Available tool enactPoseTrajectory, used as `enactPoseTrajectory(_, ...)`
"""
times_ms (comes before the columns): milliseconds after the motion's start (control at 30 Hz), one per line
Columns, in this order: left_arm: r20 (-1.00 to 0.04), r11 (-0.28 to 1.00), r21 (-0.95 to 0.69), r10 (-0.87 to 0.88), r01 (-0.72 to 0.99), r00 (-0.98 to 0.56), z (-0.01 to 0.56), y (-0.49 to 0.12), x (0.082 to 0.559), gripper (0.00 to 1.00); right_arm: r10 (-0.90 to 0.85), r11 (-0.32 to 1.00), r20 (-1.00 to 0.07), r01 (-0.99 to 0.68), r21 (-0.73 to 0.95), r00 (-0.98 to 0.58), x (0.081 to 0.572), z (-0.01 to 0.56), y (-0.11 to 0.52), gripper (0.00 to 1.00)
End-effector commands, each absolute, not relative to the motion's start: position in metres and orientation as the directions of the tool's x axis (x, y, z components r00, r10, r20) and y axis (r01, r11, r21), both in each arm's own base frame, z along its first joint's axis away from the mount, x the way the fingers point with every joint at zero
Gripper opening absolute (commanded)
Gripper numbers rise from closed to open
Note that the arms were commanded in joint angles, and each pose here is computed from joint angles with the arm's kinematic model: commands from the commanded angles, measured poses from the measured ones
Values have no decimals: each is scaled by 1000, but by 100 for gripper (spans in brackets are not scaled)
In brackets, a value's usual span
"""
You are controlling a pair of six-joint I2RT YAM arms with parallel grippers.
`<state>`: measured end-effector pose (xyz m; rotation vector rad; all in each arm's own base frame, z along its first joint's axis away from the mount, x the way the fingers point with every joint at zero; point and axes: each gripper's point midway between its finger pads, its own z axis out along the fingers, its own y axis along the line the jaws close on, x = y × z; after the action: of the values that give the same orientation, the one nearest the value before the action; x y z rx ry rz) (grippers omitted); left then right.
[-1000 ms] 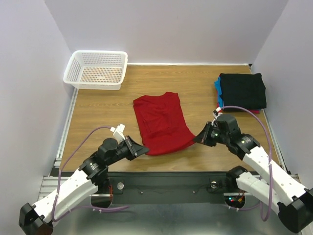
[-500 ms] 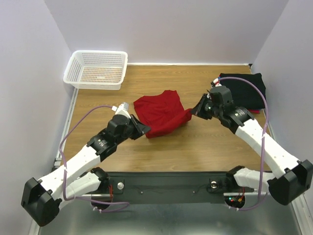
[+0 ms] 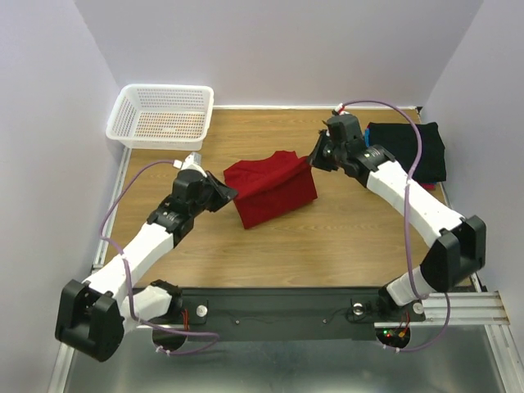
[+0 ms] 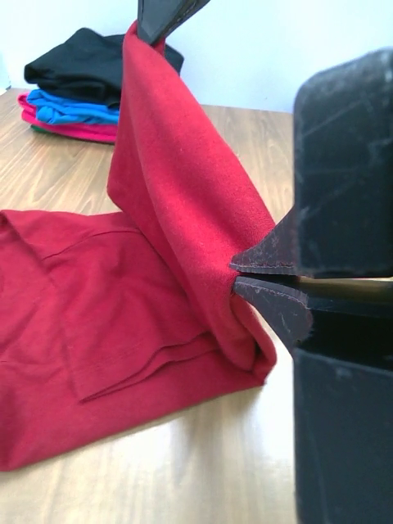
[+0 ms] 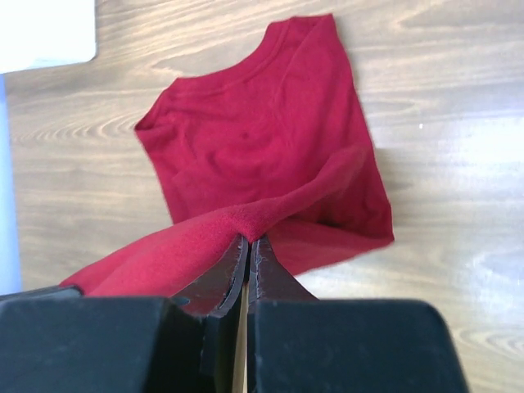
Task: Fold and stack the t-shirts
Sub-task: Fold the tshirt
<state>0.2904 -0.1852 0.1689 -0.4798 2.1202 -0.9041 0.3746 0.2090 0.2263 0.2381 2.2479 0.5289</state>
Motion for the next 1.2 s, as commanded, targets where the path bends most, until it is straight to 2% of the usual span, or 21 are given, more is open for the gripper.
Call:
enactPoseTrajectory(0,-582,677,-733,-574,67,-576,208,-186,319,0,357,895,-739,-17,445,-572,413,255,210,1)
enactPoseTrajectory(500,-571,701,-714,-571,12,-590,182,-169,373,0,350,891,-714,-18,453,-607,479,230,215,0)
enactPoseTrajectory(900,-525,705,-708,-568,-46,-634,136,-165,414,0,316,902,-658,0,432,-683,523,163,222,1)
enactPoseTrajectory(933,-522,705,-707,-571,-53,-634,134,-164,417,0,313,904,-640,13,428,-702,526,147,223,1)
enactPoseTrajectory(967,-514,707,-705,-569,-62,-642,127,-164,420,0,315,901,-639,11,433,-702,529,147,223,10)
enactPoseTrajectory(1000,-511,708,-703,-566,-65,-646,124,-164,422,18,315,900,-633,11,435,-707,531,143,224,16)
enactPoseTrajectory(1033,-509,707,-705,-567,-64,-647,124,-164,425,40,314,899,-622,14,438,-717,533,136,225,32)
enactPoseTrajectory(1067,-513,707,-704,-565,-60,-647,125,-165,427,61,312,898,-617,11,440,-722,533,133,225,41)
enactPoseTrajectory(1100,-518,707,-705,-564,-53,-643,128,-165,429,98,311,894,-614,5,447,-725,532,134,227,48)
enactPoseTrajectory(1133,-523,705,-708,-565,-43,-638,134,-166,430,98,310,894,-617,0,449,-723,532,137,226,61)
enactPoseTrajectory(1167,-532,706,-707,-563,-34,-632,139,-166,431,98,289,896,-622,-23,443,-727,530,138,228,66)
